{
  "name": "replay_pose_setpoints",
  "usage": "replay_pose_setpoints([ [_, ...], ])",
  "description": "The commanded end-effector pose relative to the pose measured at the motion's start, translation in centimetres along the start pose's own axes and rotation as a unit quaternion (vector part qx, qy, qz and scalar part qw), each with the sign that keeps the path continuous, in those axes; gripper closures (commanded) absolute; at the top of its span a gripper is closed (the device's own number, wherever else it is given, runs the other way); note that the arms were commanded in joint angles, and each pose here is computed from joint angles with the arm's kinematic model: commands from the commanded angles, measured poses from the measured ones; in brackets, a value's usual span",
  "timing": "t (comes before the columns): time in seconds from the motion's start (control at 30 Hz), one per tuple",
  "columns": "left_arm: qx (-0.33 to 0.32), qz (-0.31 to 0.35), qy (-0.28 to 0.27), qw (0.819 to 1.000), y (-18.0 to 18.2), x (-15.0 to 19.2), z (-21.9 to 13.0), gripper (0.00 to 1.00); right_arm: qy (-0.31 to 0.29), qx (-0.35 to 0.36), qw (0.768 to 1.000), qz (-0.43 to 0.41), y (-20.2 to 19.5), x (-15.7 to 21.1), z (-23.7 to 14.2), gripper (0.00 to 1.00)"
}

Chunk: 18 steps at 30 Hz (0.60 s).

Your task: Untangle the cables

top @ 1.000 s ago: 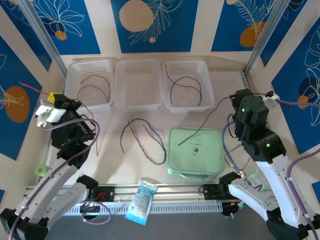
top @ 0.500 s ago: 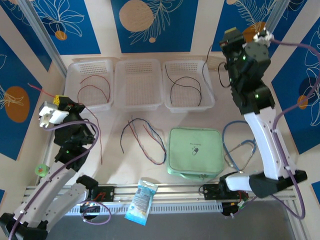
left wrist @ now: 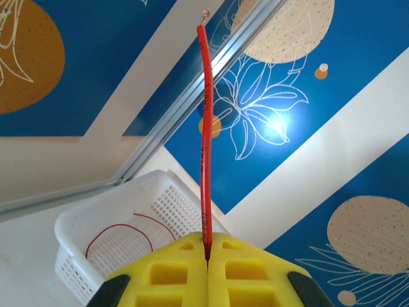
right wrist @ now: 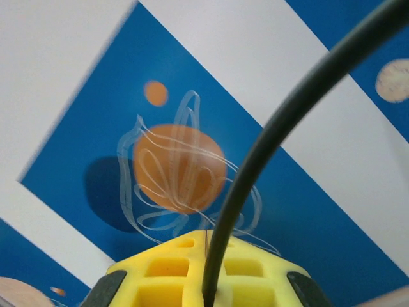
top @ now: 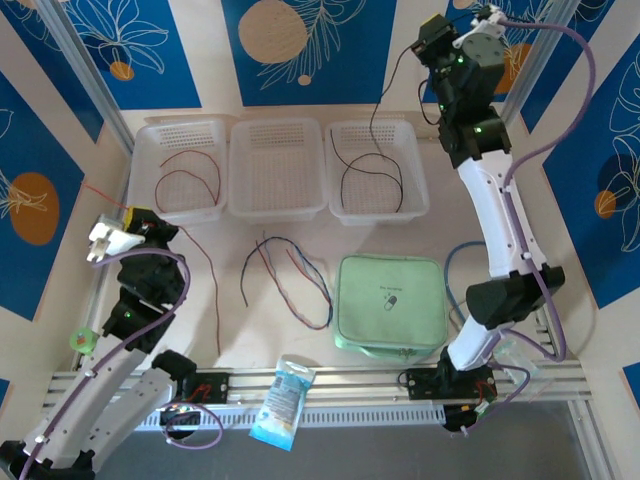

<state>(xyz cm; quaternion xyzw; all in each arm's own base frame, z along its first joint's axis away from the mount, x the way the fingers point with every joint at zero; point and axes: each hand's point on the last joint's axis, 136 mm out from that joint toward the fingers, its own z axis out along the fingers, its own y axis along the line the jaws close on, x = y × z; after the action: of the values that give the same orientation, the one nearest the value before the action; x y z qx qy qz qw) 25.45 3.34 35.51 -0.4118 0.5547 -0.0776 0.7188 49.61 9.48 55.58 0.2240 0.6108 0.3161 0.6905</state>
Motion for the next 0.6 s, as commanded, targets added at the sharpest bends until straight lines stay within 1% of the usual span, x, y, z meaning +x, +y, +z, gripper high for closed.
replay_pose_setpoints([
  [0.0,-0.001,-0.01,0.013,1.0,0.5,0.6,-0.1,1.0,0.047,0.056,0.993,-0.091,-3.5,6.0,1.5,1.0],
  [0.1,0.003,-0.013,0.016,1.0,0.3,0.6,-0.1,1.0,0.081,0.115,0.976,-0.168,-8.6,12.5,2.3,1.0],
  [0.2,0.008,-0.007,0.017,1.0,0.0,0.4,-0.1,1.0,0.154,0.156,0.954,-0.206,-13.3,18.9,1.7,1.0],
  [0.23,0.009,-0.005,0.017,1.0,-0.1,0.3,-0.1,1.0,0.177,0.176,0.946,-0.208,-14.8,20.6,1.3,1.0],
  [0.3,0.007,-0.001,0.01,1.0,-0.1,-0.1,-0.2,1.0,0.239,0.23,0.923,-0.197,-18.5,24.1,-0.3,1.0],
  [0.4,-0.003,0.006,-0.009,1.0,0.2,-1.2,-0.3,1.0,0.332,0.285,0.882,-0.177,-23.1,28.4,-2.2,1.0],
  [0.5,-0.004,0.008,-0.024,1.0,0.1,-2.1,-0.4,1.0,0.387,0.323,0.851,-0.147,-26.2,30.8,-3.7,1.0],
  [0.57,0.0,0.012,-0.025,1.0,-0.1,-2.3,-0.4,1.0,0.418,0.325,0.837,-0.137,-27.3,32.4,-4.2,1.0],
])
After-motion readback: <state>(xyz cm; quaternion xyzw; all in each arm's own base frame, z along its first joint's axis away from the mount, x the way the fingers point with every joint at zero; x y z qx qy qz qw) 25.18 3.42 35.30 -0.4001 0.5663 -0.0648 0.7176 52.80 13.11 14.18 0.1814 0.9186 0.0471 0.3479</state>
